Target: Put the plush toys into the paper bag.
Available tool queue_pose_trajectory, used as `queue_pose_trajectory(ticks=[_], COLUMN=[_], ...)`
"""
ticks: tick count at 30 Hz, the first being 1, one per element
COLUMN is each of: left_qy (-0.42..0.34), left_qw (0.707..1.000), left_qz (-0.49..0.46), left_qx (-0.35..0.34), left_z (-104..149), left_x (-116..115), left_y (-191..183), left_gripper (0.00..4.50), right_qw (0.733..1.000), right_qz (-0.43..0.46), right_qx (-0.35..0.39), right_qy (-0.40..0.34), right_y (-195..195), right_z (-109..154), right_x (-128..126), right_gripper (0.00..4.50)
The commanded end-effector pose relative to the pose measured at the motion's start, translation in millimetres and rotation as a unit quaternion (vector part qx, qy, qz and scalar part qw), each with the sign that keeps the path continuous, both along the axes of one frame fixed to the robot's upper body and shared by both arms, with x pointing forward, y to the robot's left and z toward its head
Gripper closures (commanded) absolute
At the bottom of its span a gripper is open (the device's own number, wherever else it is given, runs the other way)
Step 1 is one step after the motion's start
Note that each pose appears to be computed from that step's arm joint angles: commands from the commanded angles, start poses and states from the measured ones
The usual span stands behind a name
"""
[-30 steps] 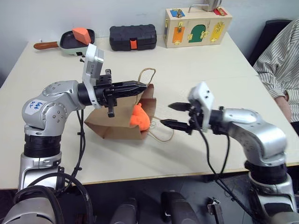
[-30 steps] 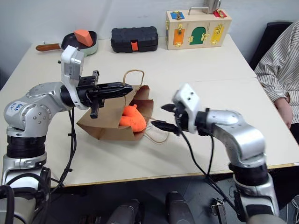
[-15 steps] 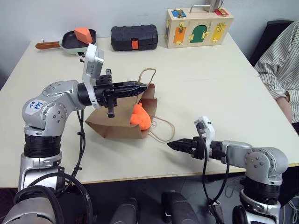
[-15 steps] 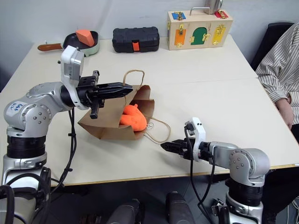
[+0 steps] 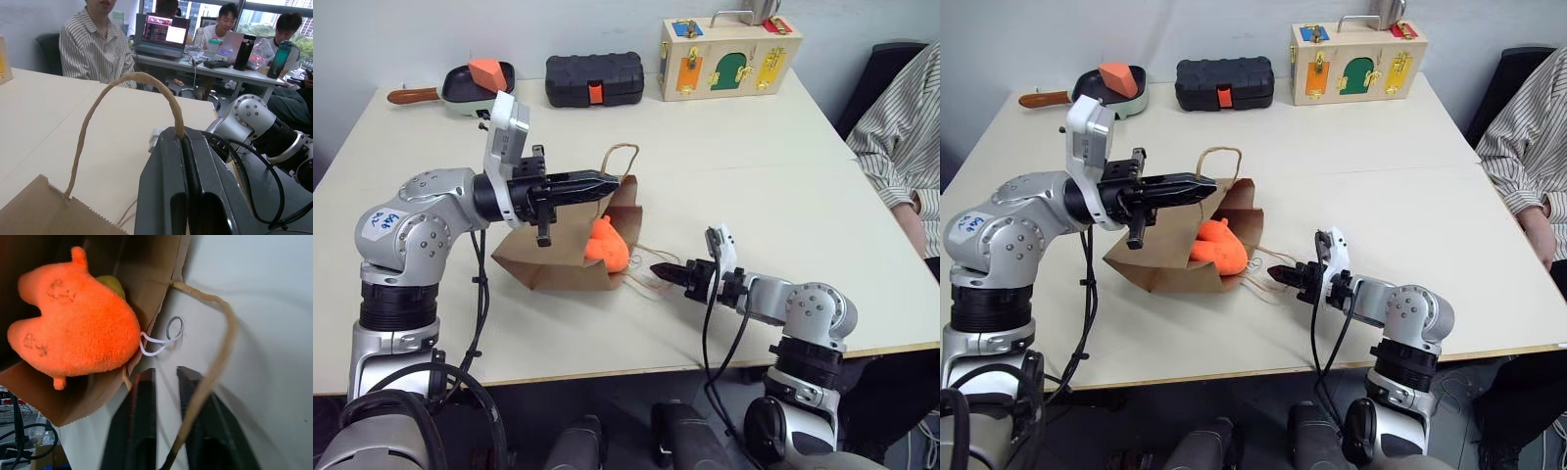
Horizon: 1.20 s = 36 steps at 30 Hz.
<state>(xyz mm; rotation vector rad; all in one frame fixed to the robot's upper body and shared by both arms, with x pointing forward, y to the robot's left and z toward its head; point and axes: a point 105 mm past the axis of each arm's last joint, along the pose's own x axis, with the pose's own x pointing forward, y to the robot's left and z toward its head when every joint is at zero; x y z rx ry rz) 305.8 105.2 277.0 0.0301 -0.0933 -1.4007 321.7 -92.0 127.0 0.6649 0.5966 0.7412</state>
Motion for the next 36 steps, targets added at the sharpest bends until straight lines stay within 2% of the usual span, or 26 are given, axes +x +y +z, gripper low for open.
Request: queue_pose_trajectory(ticks=[1,3,7,10,13,17,20,22,24,31,34,36], left_qy=[-0.027,-0.033,-0.046,-0.055,-0.057,-0.052,-0.051,-0.043,-0.036,-0.033,-0.033,-0.034], left_qw=[1.0,0.999,0.997,0.993,0.991,0.989,0.989,0.99,0.99,0.988,0.987,0.987], left_qz=[0.011,0.022,0.039,0.056,0.072,0.085,0.09,0.099,0.103,0.123,0.132,0.126], left_qx=[-0.01,-0.018,-0.052,-0.085,-0.097,-0.107,-0.104,-0.095,-0.095,-0.086,-0.087,-0.094], left_z=[10,12,26,41,44,38,30,17,10,7,9,14], left_x=[-2,2,10,18,26,33,36,41,44,46,43,37], left_y=[5,6,7,7,6,3,-1,-6,-9,3,11,14], left_gripper=[4.5,4.5,4.5,4.5,4.5,4.5,4.5,4.5,4.5,4.5,3.92,3.33], right_qw=[0.998,0.992,0.975,0.95,0.935,0.928,0.931,0.934,0.931,0.901,0.895,0.89], right_qz=[0.01,0.022,0.036,0.073,0.092,0.112,0.105,0.068,0.055,0.078,0.076,0.077], right_qx=[-0.01,-0.023,-0.002,0.018,0.005,-0.009,-0.051,-0.092,-0.104,-0.089,-0.086,-0.089], right_qy=[-0.069,-0.12,-0.221,-0.304,-0.342,-0.354,-0.346,-0.338,-0.347,-0.418,-0.431,-0.44], right_y=[-9,-15,-30,-37,-38,-29,-25,-27,-27,-17,-16,-16], right_z=[27,50,112,166,193,200,185,168,164,179,179,179], right_x=[-7,-12,-16,-28,-36,-42,-39,-29,-25,-36,-37,-37], right_gripper=[4.48,4.48,4.48,4.48,4.48,4.48,4.48,4.48,4.48,4.48,4.5,4.1])
